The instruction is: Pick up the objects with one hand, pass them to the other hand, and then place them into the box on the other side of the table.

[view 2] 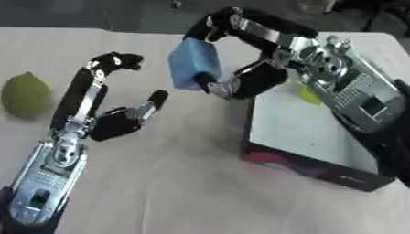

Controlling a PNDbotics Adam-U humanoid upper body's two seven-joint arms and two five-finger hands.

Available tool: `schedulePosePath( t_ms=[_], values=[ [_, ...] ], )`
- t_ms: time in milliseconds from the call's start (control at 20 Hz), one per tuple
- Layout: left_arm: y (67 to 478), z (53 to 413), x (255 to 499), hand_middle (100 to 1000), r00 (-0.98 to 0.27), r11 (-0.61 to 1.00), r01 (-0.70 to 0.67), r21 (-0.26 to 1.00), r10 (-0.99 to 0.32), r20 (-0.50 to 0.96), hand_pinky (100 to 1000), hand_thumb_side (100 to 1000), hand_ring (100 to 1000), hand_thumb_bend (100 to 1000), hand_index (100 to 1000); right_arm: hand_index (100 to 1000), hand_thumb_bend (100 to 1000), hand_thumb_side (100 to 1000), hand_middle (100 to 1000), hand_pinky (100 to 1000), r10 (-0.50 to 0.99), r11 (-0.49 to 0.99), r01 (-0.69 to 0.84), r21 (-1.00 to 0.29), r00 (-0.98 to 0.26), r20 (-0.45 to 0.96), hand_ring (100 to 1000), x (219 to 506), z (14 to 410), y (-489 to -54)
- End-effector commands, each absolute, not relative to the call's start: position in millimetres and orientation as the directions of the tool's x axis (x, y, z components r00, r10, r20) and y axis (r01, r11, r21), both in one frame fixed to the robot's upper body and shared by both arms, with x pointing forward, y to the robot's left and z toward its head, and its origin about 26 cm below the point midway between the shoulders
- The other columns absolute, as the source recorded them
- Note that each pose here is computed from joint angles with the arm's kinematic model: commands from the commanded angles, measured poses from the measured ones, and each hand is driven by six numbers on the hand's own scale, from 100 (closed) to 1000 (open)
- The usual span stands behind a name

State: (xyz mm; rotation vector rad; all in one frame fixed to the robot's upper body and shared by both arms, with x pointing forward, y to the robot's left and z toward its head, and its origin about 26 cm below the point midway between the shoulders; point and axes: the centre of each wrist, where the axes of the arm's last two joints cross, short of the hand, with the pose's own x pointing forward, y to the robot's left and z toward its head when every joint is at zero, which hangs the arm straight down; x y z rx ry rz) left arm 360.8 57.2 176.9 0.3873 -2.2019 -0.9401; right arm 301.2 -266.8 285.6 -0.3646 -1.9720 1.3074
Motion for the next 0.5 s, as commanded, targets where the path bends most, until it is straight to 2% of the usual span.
schedulePosePath(
  t_ms=[50, 500],
  values=[
    [67, 181, 364, 644, -0.7, 0.698, -0.033, 0.716, -0.527, 0.481, 850, 580, 756, 470, 797, 617, 116, 129, 512, 871, 0.629, 0.455, -0.094, -0.886, -0.67, 0.394, 923, 296, 297, -282],
    [82, 177, 368, 637, -0.664, 0.702, -0.064, 0.709, -0.561, 0.494, 848, 587, 753, 456, 788, 638, 100, 172, 536, 882, 0.693, 0.547, -0.05, -0.835, -0.533, 0.486, 946, 294, 277, -319]
  ],
)
